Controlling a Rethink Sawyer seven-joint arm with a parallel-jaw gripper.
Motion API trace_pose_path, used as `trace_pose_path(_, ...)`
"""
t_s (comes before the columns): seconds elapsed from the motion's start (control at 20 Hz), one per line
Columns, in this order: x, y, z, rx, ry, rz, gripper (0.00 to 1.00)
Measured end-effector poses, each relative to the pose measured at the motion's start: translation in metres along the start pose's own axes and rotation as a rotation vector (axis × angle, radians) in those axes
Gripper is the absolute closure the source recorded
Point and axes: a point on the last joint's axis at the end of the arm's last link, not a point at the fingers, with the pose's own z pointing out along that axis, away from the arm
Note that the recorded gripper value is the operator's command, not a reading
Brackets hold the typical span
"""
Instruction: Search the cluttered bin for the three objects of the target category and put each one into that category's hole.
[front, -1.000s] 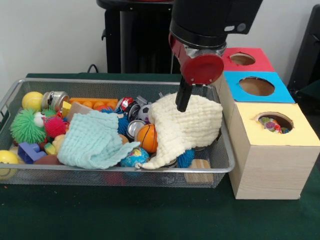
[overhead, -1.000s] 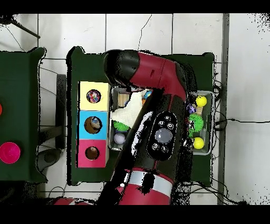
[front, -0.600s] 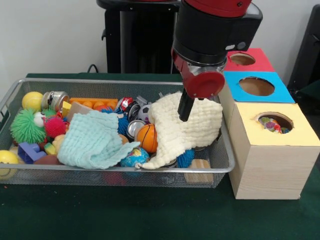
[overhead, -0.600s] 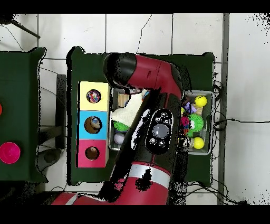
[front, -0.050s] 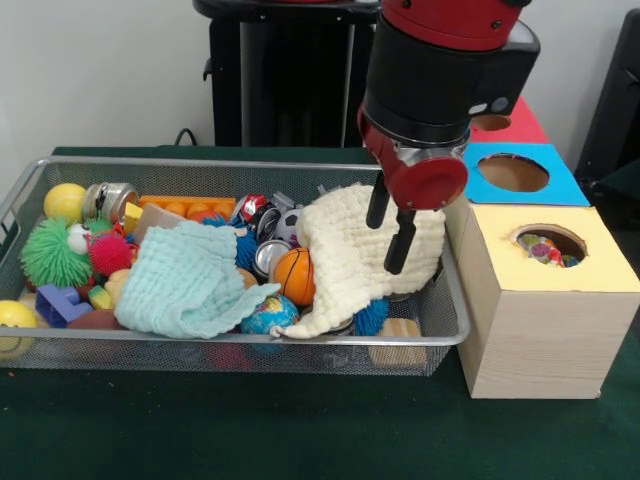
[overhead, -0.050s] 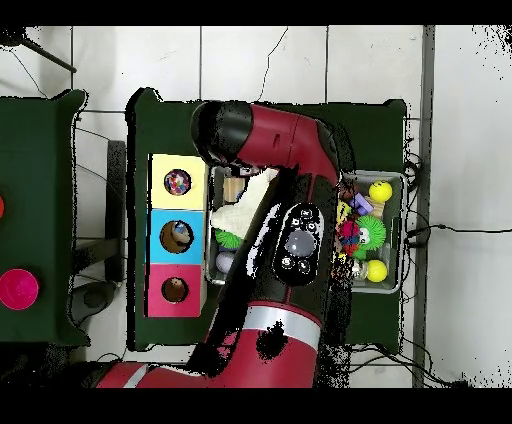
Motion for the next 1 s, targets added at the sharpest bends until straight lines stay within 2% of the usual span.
trace_pose_path(0.35,0.004,0.007,0.004,-0.043,-0.016,-0.017,0.0)
trace_pose_path(0.65,0.0,0.012,0.012,-0.085,0.006,-0.009,0.0)
trace_pose_path(0.8,-0.002,0.011,0.016,-0.092,0.017,-0.003,0.0)
trace_pose_path(1.0,-0.002,0.003,0.019,-0.075,0.029,0.002,0.0)
